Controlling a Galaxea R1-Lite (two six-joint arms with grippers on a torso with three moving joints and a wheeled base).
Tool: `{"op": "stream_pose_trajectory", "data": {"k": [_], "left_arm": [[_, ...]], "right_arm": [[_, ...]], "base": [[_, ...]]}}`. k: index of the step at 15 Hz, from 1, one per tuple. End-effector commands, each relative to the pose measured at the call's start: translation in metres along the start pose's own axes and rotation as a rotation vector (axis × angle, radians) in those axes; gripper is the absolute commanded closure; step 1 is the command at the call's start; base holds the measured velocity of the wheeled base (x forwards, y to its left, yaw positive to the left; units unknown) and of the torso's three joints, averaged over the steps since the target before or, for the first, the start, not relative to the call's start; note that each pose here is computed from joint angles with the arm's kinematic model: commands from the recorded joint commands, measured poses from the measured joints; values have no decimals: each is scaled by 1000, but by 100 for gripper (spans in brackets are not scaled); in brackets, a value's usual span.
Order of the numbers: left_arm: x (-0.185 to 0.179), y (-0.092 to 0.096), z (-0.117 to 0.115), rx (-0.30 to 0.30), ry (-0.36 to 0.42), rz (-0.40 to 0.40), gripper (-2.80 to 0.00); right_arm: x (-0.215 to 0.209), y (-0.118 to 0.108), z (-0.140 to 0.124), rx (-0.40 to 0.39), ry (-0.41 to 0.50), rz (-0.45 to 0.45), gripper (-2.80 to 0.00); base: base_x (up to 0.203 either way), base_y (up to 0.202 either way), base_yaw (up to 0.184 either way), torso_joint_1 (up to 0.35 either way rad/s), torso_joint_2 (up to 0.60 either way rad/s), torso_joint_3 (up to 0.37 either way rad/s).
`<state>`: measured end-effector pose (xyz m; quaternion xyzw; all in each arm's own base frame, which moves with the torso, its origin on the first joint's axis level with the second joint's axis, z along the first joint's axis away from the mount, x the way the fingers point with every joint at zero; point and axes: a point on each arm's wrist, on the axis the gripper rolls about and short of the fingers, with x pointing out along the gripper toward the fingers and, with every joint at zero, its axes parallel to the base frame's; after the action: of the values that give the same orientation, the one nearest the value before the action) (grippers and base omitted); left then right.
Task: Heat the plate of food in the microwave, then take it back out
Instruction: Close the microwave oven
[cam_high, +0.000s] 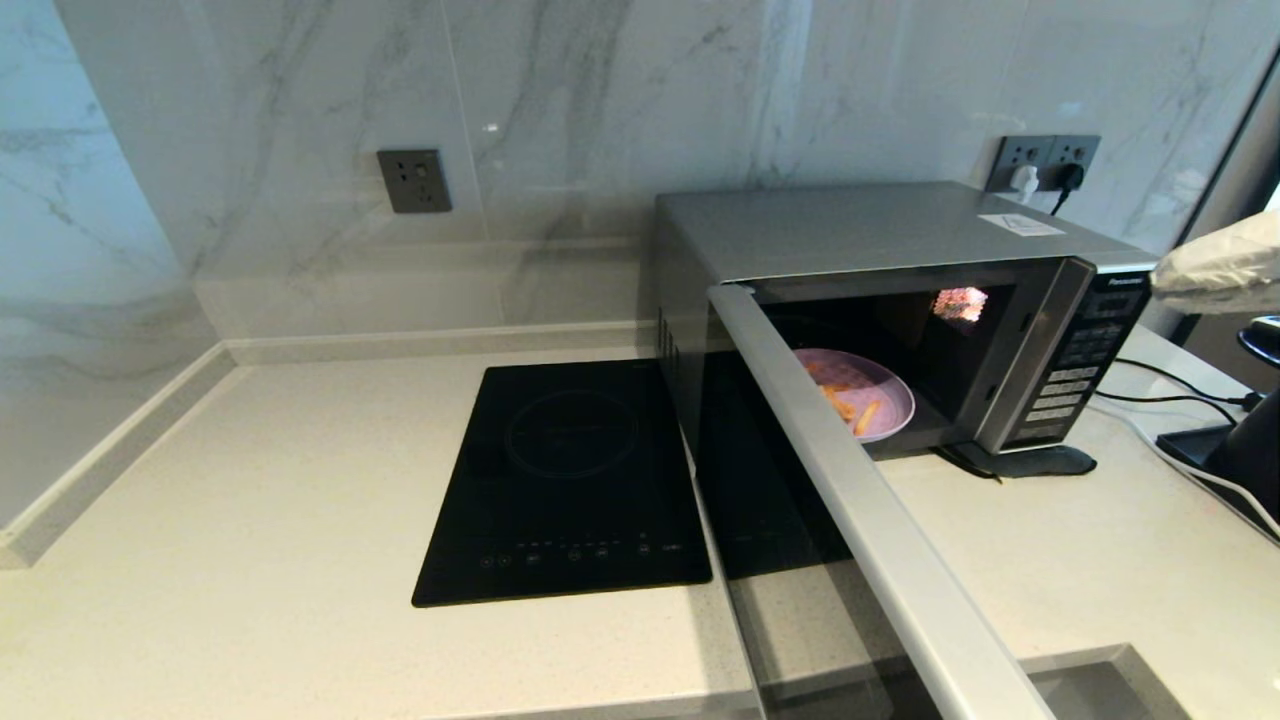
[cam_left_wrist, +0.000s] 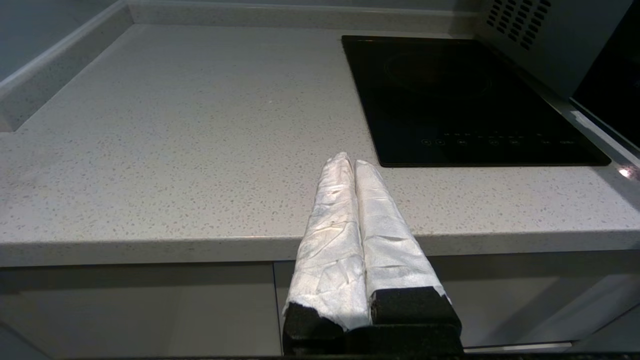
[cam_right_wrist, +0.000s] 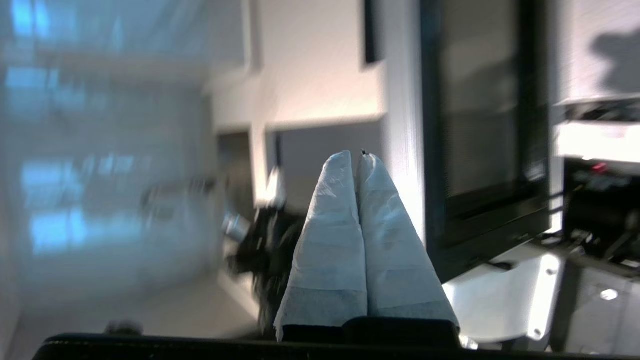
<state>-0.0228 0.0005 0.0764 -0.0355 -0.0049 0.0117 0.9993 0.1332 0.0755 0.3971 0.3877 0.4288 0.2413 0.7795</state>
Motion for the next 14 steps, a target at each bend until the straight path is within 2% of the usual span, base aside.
{"op": "stream_pose_trajectory", "data": {"k": [1, 3, 7, 11, 13, 14], "left_arm": [[0, 0, 0, -1, 1, 1, 0], [0, 0, 0, -1, 1, 1, 0], [0, 0, 0, -1, 1, 1, 0], [0, 0, 0, -1, 1, 1, 0], [0, 0, 0, -1, 1, 1, 0], [0, 0, 0, -1, 1, 1, 0]], "right_arm": [[29, 10, -3, -23, 158, 28, 0], [47, 16, -15, -46, 277, 26, 0], [85, 23, -43, -95, 485, -49, 0], [110, 23, -57, -110, 568, -129, 0], [119, 22, -58, -109, 571, -167, 0], [125, 19, -59, -111, 556, -221, 0]], "base": [[0, 0, 0, 0, 0, 0], [0, 0, 0, 0, 0, 0], [0, 0, 0, 0, 0, 0], [0, 0, 0, 0, 0, 0], [0, 0, 0, 0, 0, 0], [0, 0, 0, 0, 0, 0]]}}
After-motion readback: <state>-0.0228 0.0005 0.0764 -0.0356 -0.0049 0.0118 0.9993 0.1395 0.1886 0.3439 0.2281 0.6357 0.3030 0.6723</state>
